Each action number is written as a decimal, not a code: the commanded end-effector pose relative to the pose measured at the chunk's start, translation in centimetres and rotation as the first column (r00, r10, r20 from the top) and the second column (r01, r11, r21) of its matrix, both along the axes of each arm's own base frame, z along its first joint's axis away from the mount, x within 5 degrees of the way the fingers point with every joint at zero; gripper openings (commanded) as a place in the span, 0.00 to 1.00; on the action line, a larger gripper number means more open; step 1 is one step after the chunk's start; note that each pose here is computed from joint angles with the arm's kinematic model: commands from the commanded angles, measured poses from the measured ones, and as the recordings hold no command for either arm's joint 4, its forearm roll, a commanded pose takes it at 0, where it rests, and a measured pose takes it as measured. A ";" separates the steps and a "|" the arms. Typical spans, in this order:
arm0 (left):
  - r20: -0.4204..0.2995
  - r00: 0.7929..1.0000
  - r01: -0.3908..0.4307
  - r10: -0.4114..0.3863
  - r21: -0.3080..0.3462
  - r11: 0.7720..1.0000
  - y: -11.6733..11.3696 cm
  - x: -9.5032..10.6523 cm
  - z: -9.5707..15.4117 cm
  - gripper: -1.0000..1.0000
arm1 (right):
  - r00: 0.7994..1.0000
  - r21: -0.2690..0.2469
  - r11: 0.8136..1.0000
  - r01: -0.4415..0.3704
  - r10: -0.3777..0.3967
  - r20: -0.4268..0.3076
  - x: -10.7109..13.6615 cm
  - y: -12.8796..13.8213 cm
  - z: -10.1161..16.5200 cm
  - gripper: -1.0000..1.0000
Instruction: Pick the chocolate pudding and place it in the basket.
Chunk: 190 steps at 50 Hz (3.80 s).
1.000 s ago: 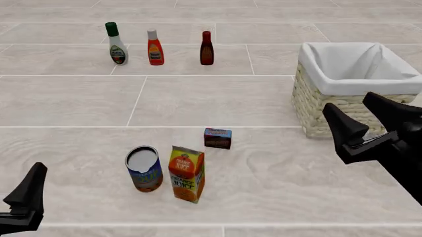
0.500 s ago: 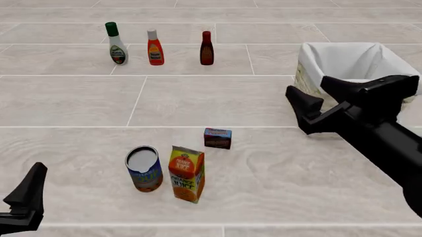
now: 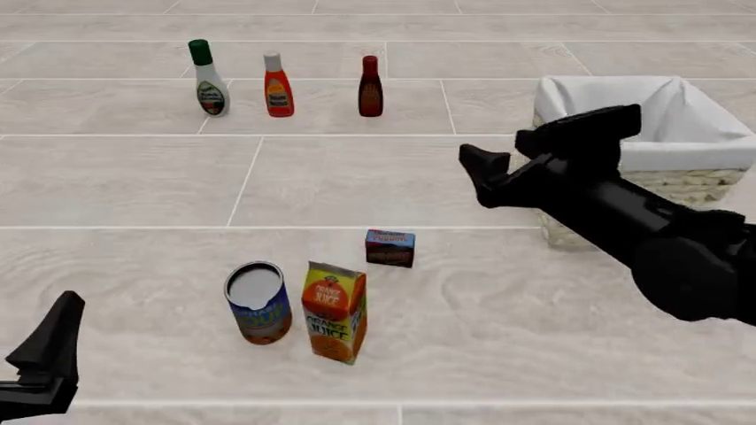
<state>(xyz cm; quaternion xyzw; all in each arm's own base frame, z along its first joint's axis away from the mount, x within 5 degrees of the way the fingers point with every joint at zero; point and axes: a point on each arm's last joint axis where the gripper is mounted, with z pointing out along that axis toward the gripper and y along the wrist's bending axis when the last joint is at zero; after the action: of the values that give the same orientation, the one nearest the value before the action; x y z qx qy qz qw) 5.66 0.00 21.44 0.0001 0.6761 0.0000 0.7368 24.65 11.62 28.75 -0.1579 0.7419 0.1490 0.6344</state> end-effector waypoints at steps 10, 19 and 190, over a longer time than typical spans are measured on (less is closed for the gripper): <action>0.000 1.000 0.000 0.000 0.000 1.000 0.0 0.0 0.0 1.00 | 0.997 -0.064 0.998 -0.010 0.005 -0.083 3.2 1.6 -0.2 1.00; 0.000 1.000 0.000 0.000 0.000 1.000 0.0 0.0 0.0 1.00 | 0.991 -0.108 0.994 -0.019 0.004 -0.134 4.8 2.3 0.1 1.00; 0.000 1.000 0.000 0.000 0.000 1.000 0.0 0.0 0.0 1.00 | 0.876 -0.336 0.898 -0.283 0.099 -0.473 10.9 12.1 -6.3 1.00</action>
<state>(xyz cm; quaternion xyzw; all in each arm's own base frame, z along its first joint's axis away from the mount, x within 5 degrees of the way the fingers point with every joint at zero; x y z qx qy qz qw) 5.66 0.00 21.44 0.0001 0.6761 0.0000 0.7368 35.50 23.69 23.22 -0.3184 0.8591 0.0927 0.3898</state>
